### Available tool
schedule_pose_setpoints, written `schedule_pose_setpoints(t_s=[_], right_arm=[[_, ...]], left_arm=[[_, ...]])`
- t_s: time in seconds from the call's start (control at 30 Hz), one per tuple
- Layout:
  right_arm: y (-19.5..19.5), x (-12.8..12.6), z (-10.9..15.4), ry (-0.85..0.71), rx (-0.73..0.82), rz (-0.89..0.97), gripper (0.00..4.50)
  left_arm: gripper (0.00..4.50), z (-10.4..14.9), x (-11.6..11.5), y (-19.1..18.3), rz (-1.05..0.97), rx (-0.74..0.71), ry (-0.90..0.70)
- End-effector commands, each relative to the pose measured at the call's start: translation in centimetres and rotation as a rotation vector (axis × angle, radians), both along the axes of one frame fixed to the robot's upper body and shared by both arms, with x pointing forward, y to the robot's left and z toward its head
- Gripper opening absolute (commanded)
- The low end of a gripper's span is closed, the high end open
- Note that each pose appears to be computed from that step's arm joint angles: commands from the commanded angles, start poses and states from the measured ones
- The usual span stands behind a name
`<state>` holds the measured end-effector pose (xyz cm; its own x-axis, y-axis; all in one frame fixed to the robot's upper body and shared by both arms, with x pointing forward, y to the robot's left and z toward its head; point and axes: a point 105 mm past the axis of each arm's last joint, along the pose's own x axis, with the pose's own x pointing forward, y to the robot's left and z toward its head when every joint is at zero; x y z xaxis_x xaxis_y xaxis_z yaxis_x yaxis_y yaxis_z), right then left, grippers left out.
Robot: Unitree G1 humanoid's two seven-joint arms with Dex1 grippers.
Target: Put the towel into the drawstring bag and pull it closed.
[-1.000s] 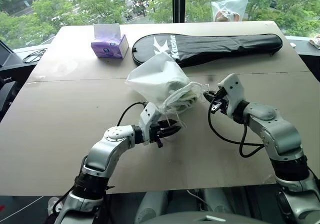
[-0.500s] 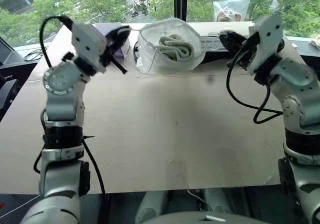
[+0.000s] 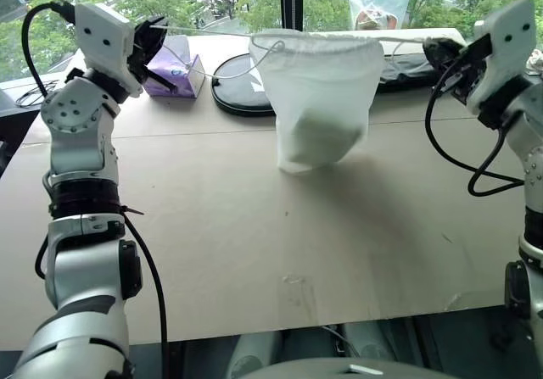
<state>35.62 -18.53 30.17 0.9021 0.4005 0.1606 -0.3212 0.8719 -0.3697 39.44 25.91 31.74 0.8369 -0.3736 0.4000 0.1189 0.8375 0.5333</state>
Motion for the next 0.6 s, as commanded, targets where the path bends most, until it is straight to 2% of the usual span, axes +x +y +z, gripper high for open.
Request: schedule_pose_setpoints(t_s=[0.03, 0.17, 0.27, 0.33, 0.43, 0.5, 0.6], right_arm=[[-9.3, -2.1, 4.0, -0.185, -0.017, -0.432, 0.00], [-16.1, -4.2, 3.8, -0.236, -0.083, -0.774, 0.00], [-17.2, -5.1, 4.1, -0.273, -0.100, -0.809, 0.00], [-16.0, -4.8, 3.9, -0.272, -0.089, -0.716, 0.00], [-11.9, -3.9, 1.8, -0.174, -0.078, -0.446, 0.00], [-7.4, -4.5, -1.3, -0.045, -0.044, -0.172, 0.00], [-2.4, -6.4, -6.7, 0.155, -0.125, 0.075, 0.00]], left_arm=[[0.08, 1.2, -0.6, 6.2, 0.245, -0.123, -0.058], [0.08, 0.8, -1.2, 11.9, 0.471, -0.301, -0.066], [0.08, 0.9, -1.3, 13.3, 0.519, -0.363, -0.075], [0.08, 1.3, -0.8, 12.1, 0.458, -0.357, -0.081], [0.08, 0.9, 0.7, 8.1, 0.190, -0.415, -0.033], [0.08, -2.1, 1.4, 3.7, -0.046, -0.358, 0.106], [0.08, -7.6, 0.2, -2.0, -0.282, -0.284, 0.320]])
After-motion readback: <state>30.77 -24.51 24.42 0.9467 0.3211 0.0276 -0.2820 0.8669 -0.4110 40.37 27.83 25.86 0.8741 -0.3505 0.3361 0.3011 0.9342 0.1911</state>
